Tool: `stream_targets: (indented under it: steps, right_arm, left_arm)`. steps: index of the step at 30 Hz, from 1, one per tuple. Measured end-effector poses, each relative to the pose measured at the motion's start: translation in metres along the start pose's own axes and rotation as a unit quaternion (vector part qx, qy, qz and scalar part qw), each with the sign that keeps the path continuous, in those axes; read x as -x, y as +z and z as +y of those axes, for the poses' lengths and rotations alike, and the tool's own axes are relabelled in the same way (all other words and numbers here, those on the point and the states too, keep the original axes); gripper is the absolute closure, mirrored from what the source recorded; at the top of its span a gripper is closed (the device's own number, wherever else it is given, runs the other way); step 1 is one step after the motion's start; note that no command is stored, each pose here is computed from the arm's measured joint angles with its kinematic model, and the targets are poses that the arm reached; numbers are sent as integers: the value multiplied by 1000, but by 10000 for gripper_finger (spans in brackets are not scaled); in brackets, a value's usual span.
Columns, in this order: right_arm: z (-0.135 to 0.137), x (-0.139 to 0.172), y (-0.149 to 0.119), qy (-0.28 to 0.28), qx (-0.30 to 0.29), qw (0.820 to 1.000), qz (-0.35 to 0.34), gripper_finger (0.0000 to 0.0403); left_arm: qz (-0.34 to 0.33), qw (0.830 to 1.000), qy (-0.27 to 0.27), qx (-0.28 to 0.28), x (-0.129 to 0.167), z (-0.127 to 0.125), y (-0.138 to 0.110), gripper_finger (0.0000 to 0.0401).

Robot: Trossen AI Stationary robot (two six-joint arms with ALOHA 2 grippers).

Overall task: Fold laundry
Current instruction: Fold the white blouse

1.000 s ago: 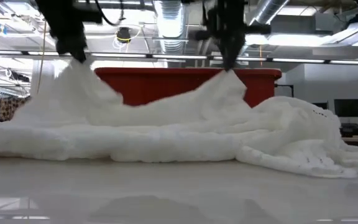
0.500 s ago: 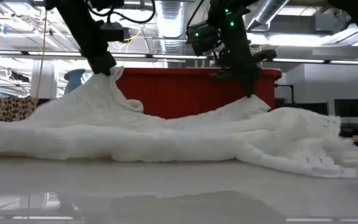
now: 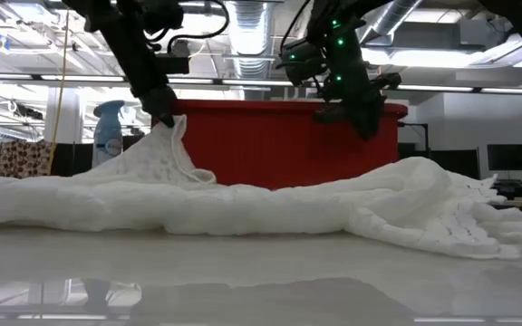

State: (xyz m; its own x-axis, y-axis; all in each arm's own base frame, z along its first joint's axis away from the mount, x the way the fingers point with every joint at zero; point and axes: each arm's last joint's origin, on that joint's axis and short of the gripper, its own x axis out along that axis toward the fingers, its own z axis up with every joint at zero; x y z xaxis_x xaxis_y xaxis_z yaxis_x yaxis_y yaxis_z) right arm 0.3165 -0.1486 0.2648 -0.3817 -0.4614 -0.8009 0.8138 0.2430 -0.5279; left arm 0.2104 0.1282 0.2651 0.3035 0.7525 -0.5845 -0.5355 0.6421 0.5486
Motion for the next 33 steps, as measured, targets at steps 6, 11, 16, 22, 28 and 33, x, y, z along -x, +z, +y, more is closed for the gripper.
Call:
stream_targets:
  steps: [6,11,16,22,28,33]
  right_arm:
    - [-11,3,9,22,63,998,4,196]
    - [-24,42,2,54,112,988,-94,160]
    - [-55,70,-8,94,92,981,-145,160]
    - [-70,88,-17,196,98,965,-148,163]
    - [-46,92,-30,226,158,946,-172,164]
    - [-30,74,-25,241,154,940,-184,164]
  left_arm:
    - [2,997,-41,62,-11,18,-6,233]
    - [-20,997,-72,23,0,27,-7,219]
    - [-51,993,-87,59,27,50,11,218]
    - [-75,980,-155,102,44,55,14,218]
    - [-12,985,-162,59,29,44,3,218]
    - [-8,982,-187,35,4,35,10,218]
